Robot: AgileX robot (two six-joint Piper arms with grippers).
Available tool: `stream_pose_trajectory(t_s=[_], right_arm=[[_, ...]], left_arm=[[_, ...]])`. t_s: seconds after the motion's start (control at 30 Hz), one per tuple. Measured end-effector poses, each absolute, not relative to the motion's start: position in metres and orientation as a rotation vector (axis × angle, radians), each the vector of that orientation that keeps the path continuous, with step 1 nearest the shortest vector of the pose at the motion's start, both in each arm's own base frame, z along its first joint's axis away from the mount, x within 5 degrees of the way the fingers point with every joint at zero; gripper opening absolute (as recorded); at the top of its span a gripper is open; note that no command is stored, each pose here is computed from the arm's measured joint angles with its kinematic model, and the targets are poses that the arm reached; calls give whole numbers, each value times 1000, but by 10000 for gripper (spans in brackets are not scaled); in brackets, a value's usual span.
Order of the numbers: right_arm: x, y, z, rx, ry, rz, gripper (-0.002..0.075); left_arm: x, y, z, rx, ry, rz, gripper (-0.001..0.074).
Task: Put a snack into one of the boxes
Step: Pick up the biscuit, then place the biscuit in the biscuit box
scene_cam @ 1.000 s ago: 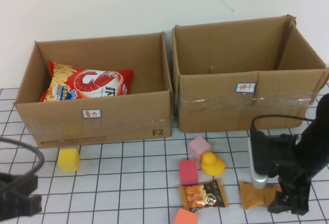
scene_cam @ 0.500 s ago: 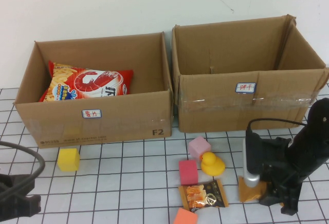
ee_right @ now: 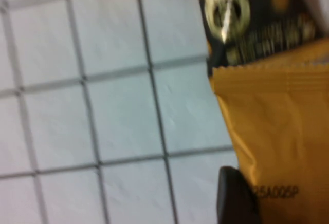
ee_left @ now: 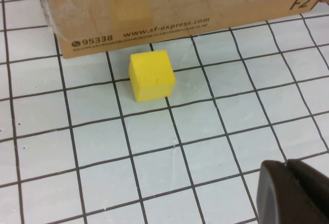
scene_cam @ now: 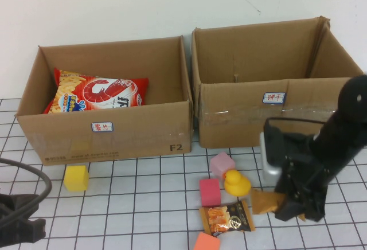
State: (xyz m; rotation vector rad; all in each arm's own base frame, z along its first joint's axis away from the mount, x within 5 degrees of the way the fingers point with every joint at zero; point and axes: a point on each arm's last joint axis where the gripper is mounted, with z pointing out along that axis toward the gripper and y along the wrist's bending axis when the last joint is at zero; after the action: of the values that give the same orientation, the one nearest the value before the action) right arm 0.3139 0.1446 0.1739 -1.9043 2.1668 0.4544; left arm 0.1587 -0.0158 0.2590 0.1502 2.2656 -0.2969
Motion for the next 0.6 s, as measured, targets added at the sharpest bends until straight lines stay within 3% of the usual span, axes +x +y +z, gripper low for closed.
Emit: stream_pose_trajectory(t_s=[0.3, 0.6], right_arm=[[331, 164, 229, -1905, 2049, 631, 348], [361, 179, 311, -1780, 1795, 508, 348]], left_arm=[[159, -16, 259, 153, 2264, -296, -1], [159, -16, 259, 153, 2263, -299, -1]])
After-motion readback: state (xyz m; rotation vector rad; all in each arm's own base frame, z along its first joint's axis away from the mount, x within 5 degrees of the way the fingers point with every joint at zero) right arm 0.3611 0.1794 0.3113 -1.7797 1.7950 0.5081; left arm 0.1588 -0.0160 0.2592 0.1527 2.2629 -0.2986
